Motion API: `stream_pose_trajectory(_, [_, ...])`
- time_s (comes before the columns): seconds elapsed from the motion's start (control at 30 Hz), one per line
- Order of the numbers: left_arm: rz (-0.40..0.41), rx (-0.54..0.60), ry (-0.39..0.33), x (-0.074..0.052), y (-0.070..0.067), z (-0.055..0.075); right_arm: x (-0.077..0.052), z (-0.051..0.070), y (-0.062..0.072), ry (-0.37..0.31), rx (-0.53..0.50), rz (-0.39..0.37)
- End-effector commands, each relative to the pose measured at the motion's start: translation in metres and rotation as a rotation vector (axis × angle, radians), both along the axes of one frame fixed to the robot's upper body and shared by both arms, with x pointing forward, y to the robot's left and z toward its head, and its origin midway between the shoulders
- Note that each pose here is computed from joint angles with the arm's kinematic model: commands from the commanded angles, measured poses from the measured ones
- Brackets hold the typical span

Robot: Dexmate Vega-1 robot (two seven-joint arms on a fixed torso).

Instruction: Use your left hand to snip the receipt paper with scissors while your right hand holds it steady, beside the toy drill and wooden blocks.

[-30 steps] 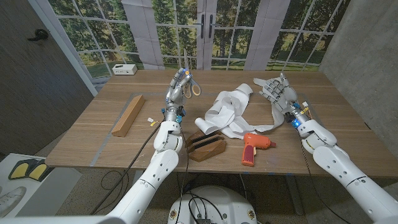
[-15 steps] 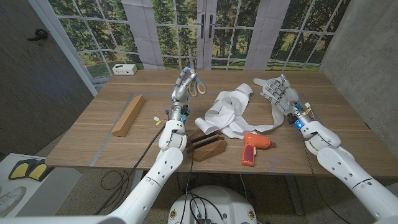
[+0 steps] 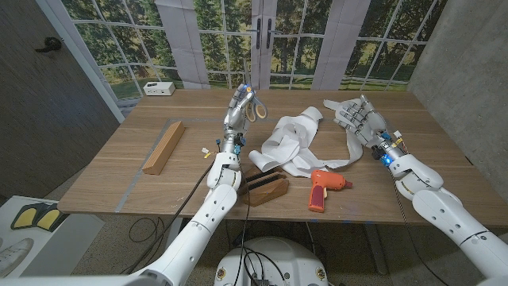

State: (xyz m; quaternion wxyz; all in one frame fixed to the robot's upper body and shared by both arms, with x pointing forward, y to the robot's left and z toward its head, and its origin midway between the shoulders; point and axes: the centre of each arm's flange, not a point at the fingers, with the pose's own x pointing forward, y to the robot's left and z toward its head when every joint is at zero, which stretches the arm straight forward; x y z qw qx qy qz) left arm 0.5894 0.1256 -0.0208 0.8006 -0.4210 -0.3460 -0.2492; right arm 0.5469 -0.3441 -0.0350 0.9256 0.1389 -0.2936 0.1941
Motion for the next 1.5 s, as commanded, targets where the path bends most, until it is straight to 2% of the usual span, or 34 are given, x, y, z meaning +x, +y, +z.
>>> stream_pose_trajectory(0.03, [-0.087, -0.032, 0.005, 0.007, -0.017, 0.004, -0.009, 0.002, -0.006, 0.000, -0.027, 0.008])
stream_pose_trajectory(0.23, [-0.120, -0.039, 0.002, 0.006, -0.027, 0.007, -0.011, -0.001, -0.007, 0.000, -0.029, 0.018])
stream_pose_trajectory(0.3, [-0.139, -0.041, 0.003, 0.006, -0.030, 0.008, -0.013, -0.004, -0.007, -0.003, 0.013, 0.009])
stream_pose_trajectory(0.53, [-0.147, -0.040, 0.009, 0.005, -0.034, 0.012, -0.016, -0.006, -0.006, 0.010, 0.007, 0.022])
stream_pose_trajectory(0.83, [-0.189, -0.042, 0.028, 0.005, -0.035, 0.019, -0.024, 0.001, -0.002, 0.010, -0.051, 0.061])
stream_pose_trajectory(1.1, [-0.183, -0.032, 0.028, 0.005, -0.035, 0.018, -0.028, 0.005, 0.002, 0.008, -0.099, 0.096])
stream_pose_trajectory(1.5, [-0.222, -0.030, 0.035, 0.005, -0.044, 0.017, -0.034, 0.009, 0.007, 0.000, -0.174, 0.137])
